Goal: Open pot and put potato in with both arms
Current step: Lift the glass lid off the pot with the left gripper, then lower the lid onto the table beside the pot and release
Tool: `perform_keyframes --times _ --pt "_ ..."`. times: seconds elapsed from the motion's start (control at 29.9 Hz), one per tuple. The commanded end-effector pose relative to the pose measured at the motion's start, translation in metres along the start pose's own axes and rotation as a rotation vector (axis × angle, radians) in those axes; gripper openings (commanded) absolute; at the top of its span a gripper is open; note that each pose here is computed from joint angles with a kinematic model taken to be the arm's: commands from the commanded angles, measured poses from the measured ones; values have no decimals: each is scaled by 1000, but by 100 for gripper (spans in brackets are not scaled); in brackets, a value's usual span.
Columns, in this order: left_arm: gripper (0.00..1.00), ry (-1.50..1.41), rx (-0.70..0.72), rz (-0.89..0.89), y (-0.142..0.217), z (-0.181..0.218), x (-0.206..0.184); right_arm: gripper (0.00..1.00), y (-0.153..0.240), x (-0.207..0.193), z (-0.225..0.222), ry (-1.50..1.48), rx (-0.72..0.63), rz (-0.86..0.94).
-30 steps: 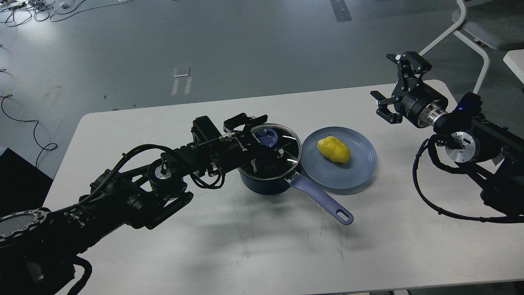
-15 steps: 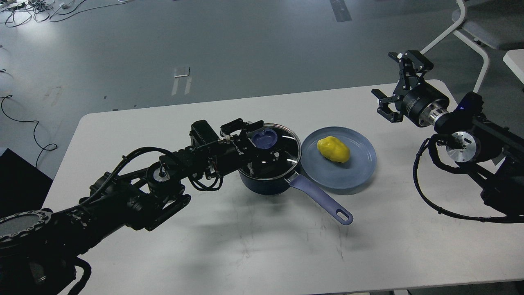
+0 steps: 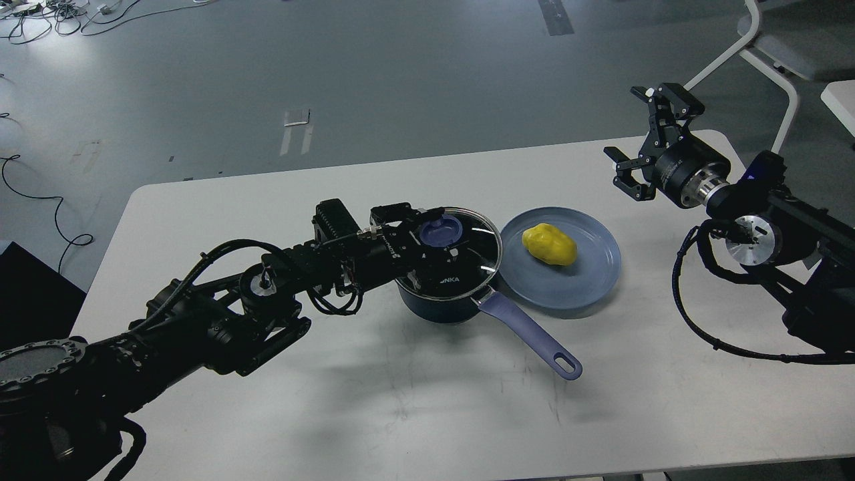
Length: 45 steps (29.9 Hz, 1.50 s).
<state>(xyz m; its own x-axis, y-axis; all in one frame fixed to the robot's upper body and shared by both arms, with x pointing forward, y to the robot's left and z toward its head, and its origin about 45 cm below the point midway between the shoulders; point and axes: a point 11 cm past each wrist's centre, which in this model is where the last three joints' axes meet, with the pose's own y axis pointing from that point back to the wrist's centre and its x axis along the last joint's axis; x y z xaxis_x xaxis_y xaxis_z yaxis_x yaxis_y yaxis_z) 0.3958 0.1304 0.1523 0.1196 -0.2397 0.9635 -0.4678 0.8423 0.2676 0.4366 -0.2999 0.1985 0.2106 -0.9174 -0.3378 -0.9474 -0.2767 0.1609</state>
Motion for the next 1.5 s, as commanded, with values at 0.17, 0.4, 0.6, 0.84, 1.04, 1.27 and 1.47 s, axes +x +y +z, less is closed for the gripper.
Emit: perform_keyframes --times 0.17,0.4,0.6,0.84,1.04,1.27,1.47 --pt "36 8 23 53 -2 -12 27 100 0 0 0 1 0 1" --pt "36 -32 77 116 18 -46 72 100 -1 -2 -1 -1 1 -4" --pt "36 -73 200 116 70 -87 70 100 -2 -3 -3 6 5 -9" --pt "35 34 393 37 159 -110 -3 100 -2 -5 0 3 -2 -11" --pt "33 121 489 -82 217 -102 -65 100 -2 -5 2 5 -6 -14" --pt "33 244 596 -111 248 -92 -106 100 -2 -4 3 11 -11 -13" --pt "33 281 619 -107 252 -88 -114 100 -2 -7 7 31 -27 -24"
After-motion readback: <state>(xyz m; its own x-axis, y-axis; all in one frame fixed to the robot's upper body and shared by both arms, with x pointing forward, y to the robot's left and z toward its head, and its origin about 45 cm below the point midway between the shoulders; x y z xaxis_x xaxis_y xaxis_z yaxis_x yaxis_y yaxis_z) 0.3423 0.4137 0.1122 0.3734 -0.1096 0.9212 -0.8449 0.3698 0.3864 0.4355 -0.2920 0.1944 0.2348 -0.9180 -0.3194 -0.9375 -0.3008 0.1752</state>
